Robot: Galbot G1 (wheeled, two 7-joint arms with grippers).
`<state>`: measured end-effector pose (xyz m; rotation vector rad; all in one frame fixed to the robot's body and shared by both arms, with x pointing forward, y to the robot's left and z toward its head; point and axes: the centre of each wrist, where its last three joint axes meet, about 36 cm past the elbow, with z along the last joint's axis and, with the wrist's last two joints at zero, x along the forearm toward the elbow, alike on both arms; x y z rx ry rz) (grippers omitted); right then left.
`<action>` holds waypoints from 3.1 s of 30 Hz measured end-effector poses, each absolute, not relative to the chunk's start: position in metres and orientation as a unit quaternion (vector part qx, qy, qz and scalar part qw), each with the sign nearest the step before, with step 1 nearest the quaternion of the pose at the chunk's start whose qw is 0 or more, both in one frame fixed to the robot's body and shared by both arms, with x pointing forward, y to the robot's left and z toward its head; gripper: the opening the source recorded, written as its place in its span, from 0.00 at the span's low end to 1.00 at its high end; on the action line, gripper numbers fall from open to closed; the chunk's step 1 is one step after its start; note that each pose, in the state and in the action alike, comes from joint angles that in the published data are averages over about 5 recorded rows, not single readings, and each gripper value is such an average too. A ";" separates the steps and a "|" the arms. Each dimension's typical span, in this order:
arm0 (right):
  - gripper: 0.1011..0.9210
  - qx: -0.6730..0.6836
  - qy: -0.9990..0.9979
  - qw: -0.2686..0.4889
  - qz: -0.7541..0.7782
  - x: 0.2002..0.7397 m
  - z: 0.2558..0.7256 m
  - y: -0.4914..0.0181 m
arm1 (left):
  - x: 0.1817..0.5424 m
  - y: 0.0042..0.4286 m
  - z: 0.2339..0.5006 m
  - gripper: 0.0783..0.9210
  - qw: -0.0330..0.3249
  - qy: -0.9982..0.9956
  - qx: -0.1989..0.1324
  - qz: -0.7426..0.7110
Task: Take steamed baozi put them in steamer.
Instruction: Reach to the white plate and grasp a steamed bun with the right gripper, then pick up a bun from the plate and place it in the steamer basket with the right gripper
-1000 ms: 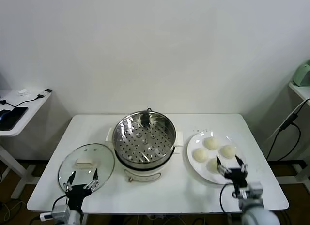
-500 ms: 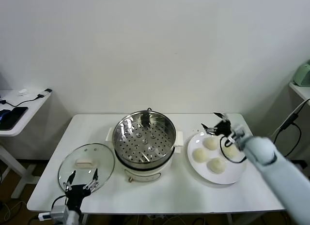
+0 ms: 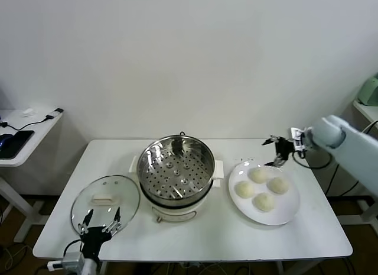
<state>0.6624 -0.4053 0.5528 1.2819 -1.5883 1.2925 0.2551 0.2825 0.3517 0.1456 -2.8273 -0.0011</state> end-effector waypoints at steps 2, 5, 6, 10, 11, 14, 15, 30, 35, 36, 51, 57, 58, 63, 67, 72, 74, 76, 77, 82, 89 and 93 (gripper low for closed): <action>0.88 0.496 -0.604 0.375 0.499 0.668 0.546 -0.399 | 0.255 0.283 0.350 0.88 0.155 -0.986 0.052 -0.001; 0.88 0.494 -0.593 0.399 0.496 0.675 0.534 -0.390 | 0.254 0.284 0.347 0.88 0.158 -0.986 0.053 -0.001; 0.88 0.493 -0.589 0.405 0.495 0.678 0.530 -0.387 | 0.254 0.284 0.346 0.88 0.158 -0.986 0.053 -0.001; 0.88 0.489 -0.579 0.427 0.494 0.686 0.512 -0.374 | 0.253 0.284 0.341 0.88 0.162 -0.985 0.052 -0.001; 0.88 0.488 -0.576 0.431 0.494 0.688 0.507 -0.371 | 0.252 0.284 0.340 0.88 0.162 -0.985 0.052 -0.001; 0.88 0.486 -0.571 0.442 0.493 0.694 0.495 -0.364 | 0.252 0.284 0.338 0.88 0.163 -0.985 0.051 -0.002; 0.88 0.484 -0.570 0.445 0.493 0.696 0.491 -0.362 | 0.252 0.285 0.337 0.88 0.164 -0.985 0.051 -0.002; 0.88 0.466 -0.574 0.468 0.484 0.717 0.461 -0.348 | 0.249 0.282 0.330 0.88 0.166 -0.985 0.046 -0.008; 0.83 0.464 -0.576 0.471 0.481 0.719 0.455 -0.345 | 0.248 0.281 0.329 0.88 0.166 -0.985 0.046 -0.008; 0.81 0.464 -0.577 0.470 0.480 0.720 0.454 -0.344 | 0.248 0.281 0.329 0.88 0.166 -0.985 0.046 -0.008; 0.62 0.470 -0.577 0.460 0.485 0.725 0.484 -0.341 | 0.245 0.277 0.329 0.88 0.166 -0.985 0.046 -0.016; 0.61 0.488 -0.567 0.426 0.509 0.734 0.547 -0.322 | 0.244 0.274 0.333 0.88 0.162 -0.986 0.043 -0.018; 0.61 0.492 -0.565 0.416 0.515 0.735 0.562 -0.315 | 0.244 0.274 0.334 0.88 0.161 -0.986 0.042 -0.018; 0.62 0.524 -0.548 0.352 0.549 0.734 0.637 -0.267 | 0.245 0.272 0.338 0.88 0.156 -0.987 0.038 -0.018; 0.62 0.562 -0.511 0.286 0.584 0.724 0.686 -0.212 | 0.246 0.269 0.341 0.88 0.154 -0.987 0.034 -0.017; 0.60 0.617 -0.433 0.206 0.624 0.707 0.712 -0.141 | 0.247 0.266 0.341 0.88 0.153 -0.988 0.031 -0.017; 0.59 0.636 -0.395 0.176 0.640 0.701 0.714 -0.117 | 0.246 0.266 0.341 0.88 0.153 -0.988 0.030 -0.017; 0.59 0.650 -0.355 0.147 0.656 0.697 0.713 -0.097 | 0.246 0.266 0.341 0.88 0.153 -0.988 0.030 -0.018; 0.59 0.655 -0.334 0.134 0.664 0.696 0.711 -0.088 | 0.246 0.267 0.341 0.88 0.153 -0.988 0.031 -0.019; 0.59 0.671 -0.244 0.077 0.696 0.694 0.691 -0.054 | 0.246 0.269 0.342 0.88 0.152 -0.988 0.031 -0.022; 0.59 0.672 -0.160 0.018 0.723 0.705 0.654 -0.026 | 0.246 0.267 0.342 0.88 0.152 -0.988 0.028 -0.021; 0.59 0.671 -0.134 0.002 0.730 0.714 0.635 -0.017 | 0.246 0.267 0.340 0.88 0.154 -0.988 0.027 -0.021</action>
